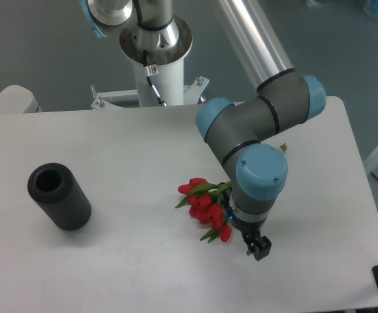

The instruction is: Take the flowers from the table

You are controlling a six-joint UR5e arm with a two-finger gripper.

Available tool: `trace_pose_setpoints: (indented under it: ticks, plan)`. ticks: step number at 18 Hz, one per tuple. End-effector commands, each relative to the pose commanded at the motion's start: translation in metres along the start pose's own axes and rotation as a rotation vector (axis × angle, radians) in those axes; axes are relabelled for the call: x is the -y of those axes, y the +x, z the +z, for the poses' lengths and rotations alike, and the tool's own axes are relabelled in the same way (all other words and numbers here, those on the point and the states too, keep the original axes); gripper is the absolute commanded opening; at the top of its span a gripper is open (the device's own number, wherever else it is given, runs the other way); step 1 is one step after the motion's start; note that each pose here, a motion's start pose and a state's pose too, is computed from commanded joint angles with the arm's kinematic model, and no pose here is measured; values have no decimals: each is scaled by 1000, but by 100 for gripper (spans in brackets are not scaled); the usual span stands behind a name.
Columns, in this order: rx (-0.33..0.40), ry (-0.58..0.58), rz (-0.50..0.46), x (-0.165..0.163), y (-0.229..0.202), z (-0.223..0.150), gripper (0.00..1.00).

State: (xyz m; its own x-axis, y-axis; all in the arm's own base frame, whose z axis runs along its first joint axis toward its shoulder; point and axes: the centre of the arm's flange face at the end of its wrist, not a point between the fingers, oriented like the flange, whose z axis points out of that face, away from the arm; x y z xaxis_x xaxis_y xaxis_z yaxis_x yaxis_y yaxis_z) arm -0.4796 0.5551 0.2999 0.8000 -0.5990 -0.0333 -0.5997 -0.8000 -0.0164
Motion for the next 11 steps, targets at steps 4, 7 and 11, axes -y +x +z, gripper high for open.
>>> trace_pose_setpoints:
  ticks: [4, 7, 11]
  plan:
    - [-5, 1, -2, -1, 2, 2, 100]
    - [-5, 1, -5, -3, 1, 1, 100]
    - [-21, 2, -22, -15, 8, 7, 100]
